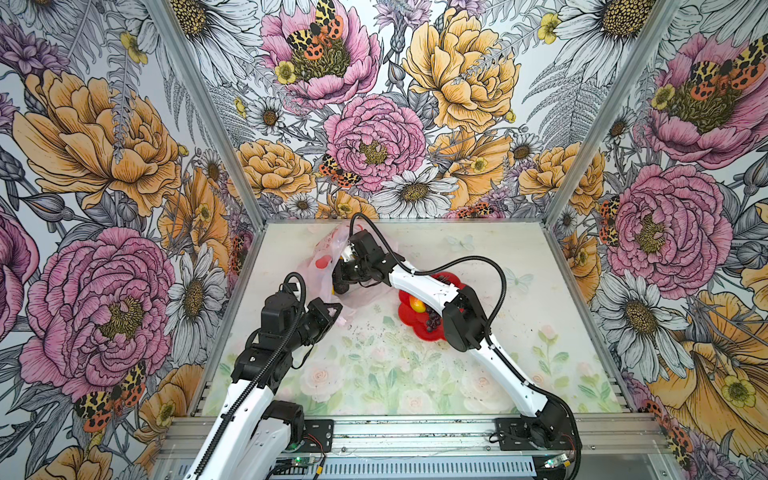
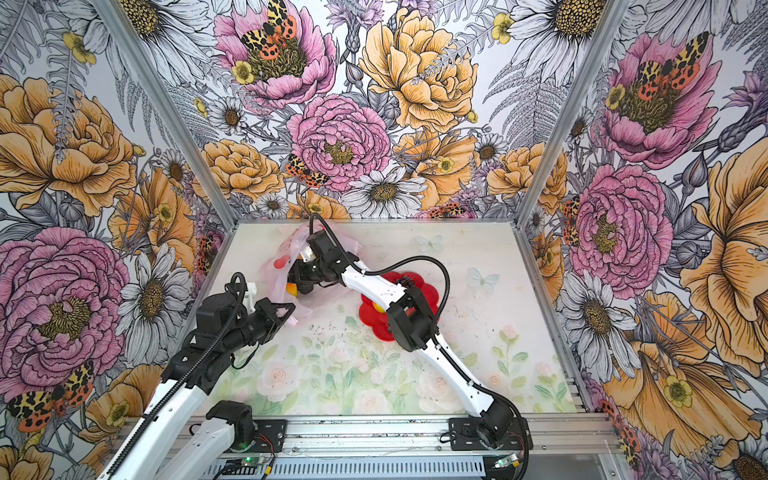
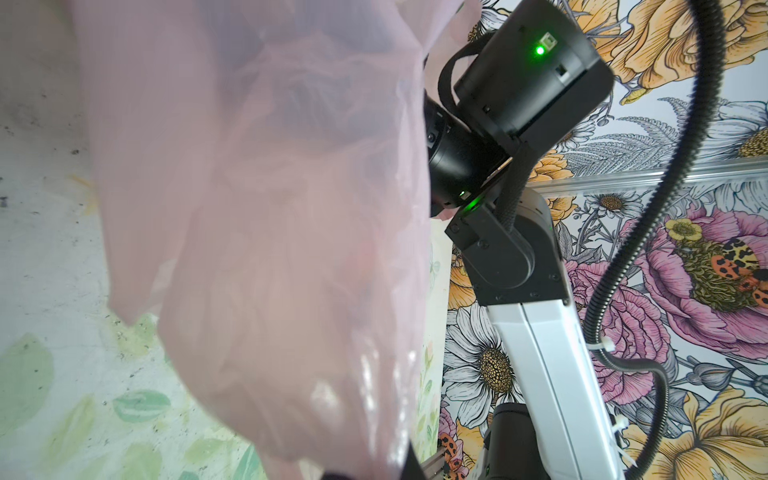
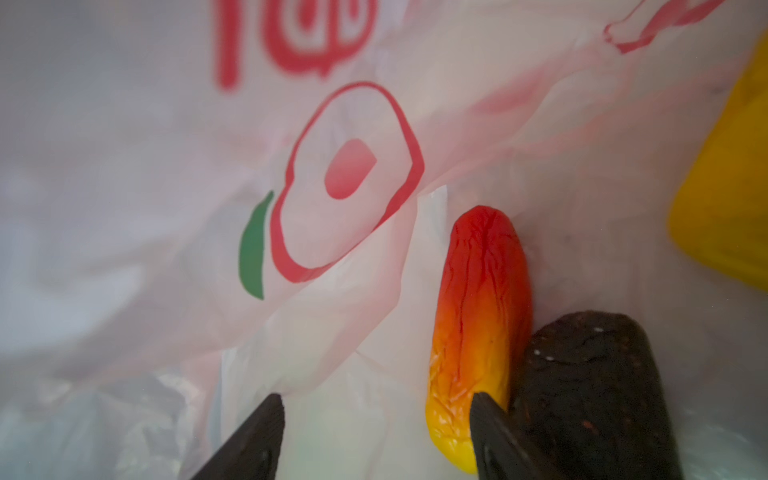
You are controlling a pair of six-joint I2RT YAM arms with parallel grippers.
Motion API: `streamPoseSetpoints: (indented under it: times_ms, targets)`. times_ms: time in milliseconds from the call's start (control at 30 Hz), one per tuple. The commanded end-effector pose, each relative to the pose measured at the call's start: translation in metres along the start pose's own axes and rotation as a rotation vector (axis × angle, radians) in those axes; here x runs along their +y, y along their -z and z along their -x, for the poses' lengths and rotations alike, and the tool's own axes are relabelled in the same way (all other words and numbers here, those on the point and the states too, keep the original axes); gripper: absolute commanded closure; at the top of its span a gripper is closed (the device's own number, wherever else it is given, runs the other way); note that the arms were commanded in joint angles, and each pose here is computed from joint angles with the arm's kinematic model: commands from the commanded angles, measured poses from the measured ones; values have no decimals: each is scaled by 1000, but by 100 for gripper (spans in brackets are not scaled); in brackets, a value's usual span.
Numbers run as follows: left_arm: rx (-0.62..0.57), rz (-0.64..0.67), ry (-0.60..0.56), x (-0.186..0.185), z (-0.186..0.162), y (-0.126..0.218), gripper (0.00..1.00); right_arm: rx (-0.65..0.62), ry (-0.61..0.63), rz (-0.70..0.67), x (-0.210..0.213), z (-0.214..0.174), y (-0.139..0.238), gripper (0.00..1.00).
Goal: Place the fruits into the plastic bag
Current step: 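Withdraw the right gripper from the bag back over the plate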
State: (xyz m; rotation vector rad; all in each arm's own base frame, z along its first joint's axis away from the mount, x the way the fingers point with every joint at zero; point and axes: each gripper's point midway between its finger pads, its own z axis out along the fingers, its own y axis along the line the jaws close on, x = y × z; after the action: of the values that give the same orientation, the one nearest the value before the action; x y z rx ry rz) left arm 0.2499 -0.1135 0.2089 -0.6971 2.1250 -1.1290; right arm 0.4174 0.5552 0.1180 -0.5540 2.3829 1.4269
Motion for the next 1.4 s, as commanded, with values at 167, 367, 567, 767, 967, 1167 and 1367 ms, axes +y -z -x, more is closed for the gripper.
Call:
streamPoseSetpoints:
  times_ms: [167,367,567,767,967,1167,1367]
  targets:
    - [-5,-22,-12,-5,4,4,100,-20,-4,-9,28,3,26,24]
    - [-19,-40,4,-4,8,0,100,0,-5,-58,33,-14,52,22]
    - [-30,-61,20,-7,10,-1,100,-6,-11,-121,36,-29,90,20]
    - [-42,-65,17,-10,13,1,100,-55,-9,-193,42,-35,144,14]
    - [-56,-64,17,-9,16,1,100,-151,36,-403,43,-42,223,0]
    - [-54,-67,19,-9,17,-3,100,-332,-38,-510,35,-53,313,1]
    - [-43,-66,15,-10,16,-6,100,-234,-276,-575,-11,-100,341,1]
